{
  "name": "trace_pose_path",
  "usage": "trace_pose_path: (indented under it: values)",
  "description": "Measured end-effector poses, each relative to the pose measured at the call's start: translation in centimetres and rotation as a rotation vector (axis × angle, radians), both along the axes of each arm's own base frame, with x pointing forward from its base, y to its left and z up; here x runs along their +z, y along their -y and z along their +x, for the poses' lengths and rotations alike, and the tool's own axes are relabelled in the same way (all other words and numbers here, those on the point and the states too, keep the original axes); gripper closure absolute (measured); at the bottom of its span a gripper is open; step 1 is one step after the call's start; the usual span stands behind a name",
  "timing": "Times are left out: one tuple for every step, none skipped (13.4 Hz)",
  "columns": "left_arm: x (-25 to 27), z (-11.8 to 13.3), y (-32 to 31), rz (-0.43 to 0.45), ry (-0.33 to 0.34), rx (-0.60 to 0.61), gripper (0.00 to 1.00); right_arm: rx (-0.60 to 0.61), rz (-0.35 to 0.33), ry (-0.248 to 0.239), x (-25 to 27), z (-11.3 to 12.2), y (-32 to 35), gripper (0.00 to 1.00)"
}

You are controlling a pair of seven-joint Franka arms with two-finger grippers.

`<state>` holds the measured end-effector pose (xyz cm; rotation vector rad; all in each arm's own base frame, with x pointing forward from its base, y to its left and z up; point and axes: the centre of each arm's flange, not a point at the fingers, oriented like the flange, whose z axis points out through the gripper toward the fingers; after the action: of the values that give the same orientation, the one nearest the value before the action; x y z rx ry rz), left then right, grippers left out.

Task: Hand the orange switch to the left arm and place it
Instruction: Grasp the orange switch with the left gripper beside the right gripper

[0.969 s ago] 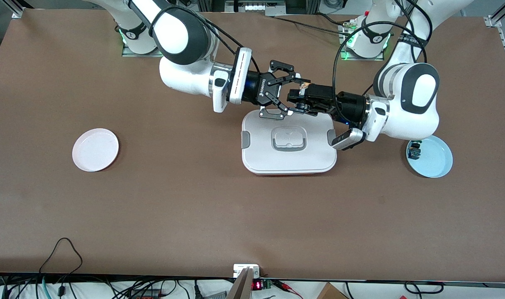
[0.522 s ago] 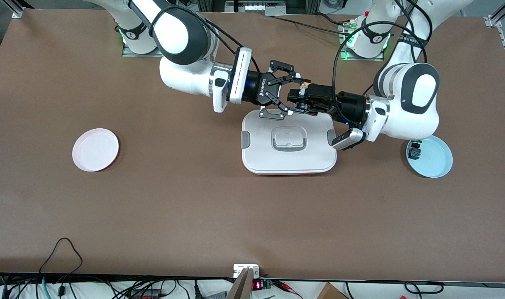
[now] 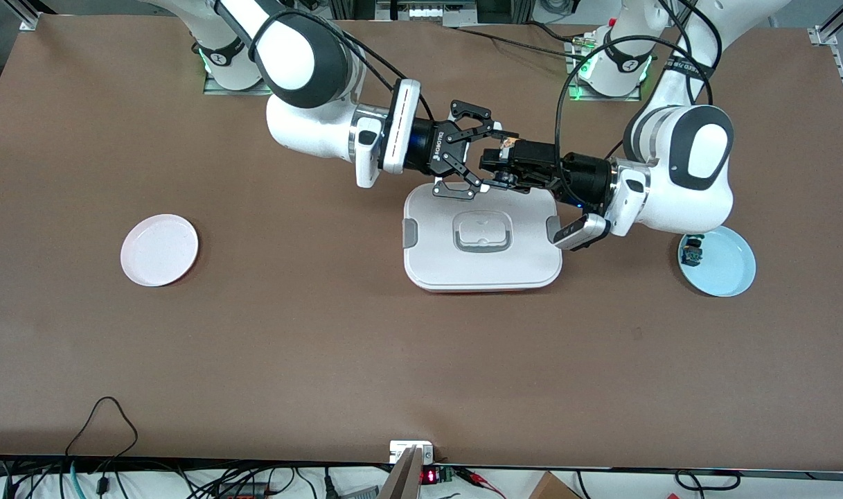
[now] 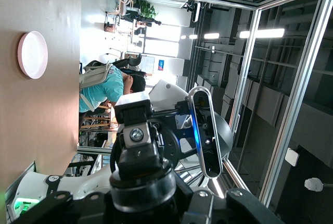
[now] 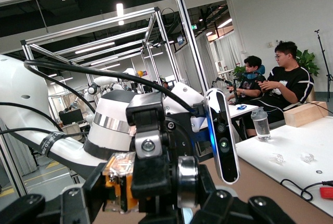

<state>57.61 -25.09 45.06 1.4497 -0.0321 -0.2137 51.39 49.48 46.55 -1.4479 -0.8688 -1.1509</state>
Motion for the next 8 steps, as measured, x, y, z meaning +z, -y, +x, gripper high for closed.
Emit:
trace_pose_path:
  values:
    - [0.0,0.0,0.0,0.0,0.0,0.0,0.74,0.0,0.0,0.001,0.0,0.0,0.0,0.28]
    - [0.0,0.0,0.0,0.0,0.0,0.0,0.74,0.0,-0.001,0.003,0.0,0.0,0.0,0.28]
    - [0.0,0.0,-0.1,-0.001,0.001,0.0,0.74,-0.003,-0.002,0.003,-0.1,0.1,0.1,0.24]
    - [0.1,0.1,-0.4,-0.003,0.002,0.002,0.74,-0.009,-0.005,0.004,-0.2,0.4,0.3,0.11]
    - [0.2,0.2,-0.8,-0.006,0.003,0.004,0.74,-0.014,-0.006,0.004,-0.2,0.6,0.6,0.01]
    - [0.2,0.3,-0.9,-0.006,0.003,0.007,0.74,-0.017,-0.007,0.004,-0.3,0.8,0.8,0.0]
    - [0.2,0.3,-1.0,-0.006,0.003,0.008,0.74,-0.018,-0.007,0.004,-0.3,0.8,0.8,0.0]
    - [0.2,0.3,-1.0,-0.006,0.003,0.008,0.74,-0.018,-0.007,0.004,-0.3,0.8,0.8,0.0]
